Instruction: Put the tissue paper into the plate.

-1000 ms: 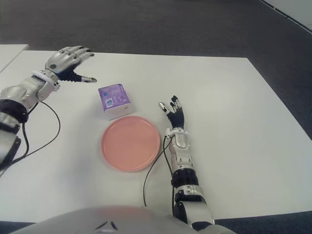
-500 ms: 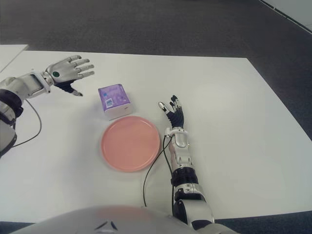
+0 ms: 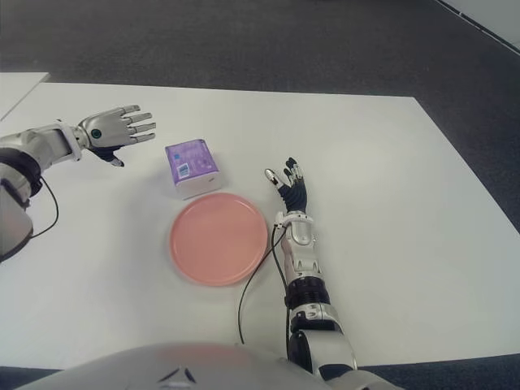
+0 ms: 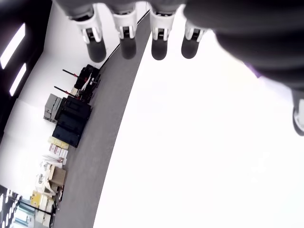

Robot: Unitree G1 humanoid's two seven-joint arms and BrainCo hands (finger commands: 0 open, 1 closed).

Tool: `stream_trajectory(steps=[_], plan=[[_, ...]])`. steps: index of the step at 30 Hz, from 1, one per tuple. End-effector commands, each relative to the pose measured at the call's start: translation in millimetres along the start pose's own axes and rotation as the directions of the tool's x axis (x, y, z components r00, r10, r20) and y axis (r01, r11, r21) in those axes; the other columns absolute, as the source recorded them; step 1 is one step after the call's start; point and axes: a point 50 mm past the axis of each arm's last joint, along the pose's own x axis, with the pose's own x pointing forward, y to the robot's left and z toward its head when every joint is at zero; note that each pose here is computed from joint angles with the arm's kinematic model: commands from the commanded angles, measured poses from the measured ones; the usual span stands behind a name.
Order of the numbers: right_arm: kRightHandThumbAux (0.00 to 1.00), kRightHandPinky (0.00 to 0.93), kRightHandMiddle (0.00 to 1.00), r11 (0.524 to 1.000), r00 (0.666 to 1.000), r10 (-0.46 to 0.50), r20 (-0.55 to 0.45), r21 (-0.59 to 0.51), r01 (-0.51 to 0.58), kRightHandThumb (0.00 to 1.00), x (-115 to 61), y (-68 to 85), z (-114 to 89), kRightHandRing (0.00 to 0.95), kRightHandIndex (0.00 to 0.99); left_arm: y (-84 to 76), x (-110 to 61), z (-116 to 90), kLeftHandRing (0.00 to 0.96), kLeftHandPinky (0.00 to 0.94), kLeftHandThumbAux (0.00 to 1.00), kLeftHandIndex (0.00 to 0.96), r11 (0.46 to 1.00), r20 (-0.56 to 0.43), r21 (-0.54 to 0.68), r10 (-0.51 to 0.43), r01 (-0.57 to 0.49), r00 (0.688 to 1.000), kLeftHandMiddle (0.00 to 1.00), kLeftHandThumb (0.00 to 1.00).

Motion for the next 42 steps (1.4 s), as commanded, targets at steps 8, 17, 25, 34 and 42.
stream_trajectory(steps=[8,17,25,34,42], plan=[[0.66,0.009,0.0,1.0,0.984,-0.03,-0.174,-0.004,0.029,0.204,-15.5,-5.5,-37.3,0.0,0.0,9.3,8.6,2.5,0.0,0.0,0.39,0.0,0.998,0.065,0.027,0.061,-0.063,0.996,0.0,0.194],[0.66,0.009,0.0,1.0,0.984,-0.029,-0.174,-0.004,0.029,0.204,-15.3,-5.1,-37.8,0.0,0.0,29.8,22.5,-9.6,0.0,0.0,0.399,0.0,0.989,0.062,0.014,0.147,-0.148,0.987,0.0,0.212],[0.66,0.009,0.0,1.0,0.984,-0.03,-0.174,-0.004,0.029,0.204,-15.0,-4.8,-38.0,0.0,0.0,50.8,36.0,-19.8,0.0,0.0,0.412,0.0,0.963,-0.033,-0.033,0.265,-0.266,0.964,0.0,0.166],[0.66,0.009,0.0,1.0,0.984,-0.029,-0.175,-0.004,0.029,0.204,-15.1,-3.3,-38.8,0.0,0.0,60.0,41.5,-16.7,0.0,0.0,0.425,0.0,0.913,-0.147,-0.144,0.363,-0.383,0.92,0.0,0.103],[0.66,0.009,0.0,1.0,0.984,-0.029,-0.175,-0.004,0.029,0.204,-15.3,-2.7,-39.1,0.0,0.0,59.8,44.5,-2.9,0.0,0.0,0.434,0.0,0.873,-0.187,-0.256,0.377,-0.416,0.907,0.0,0.108]])
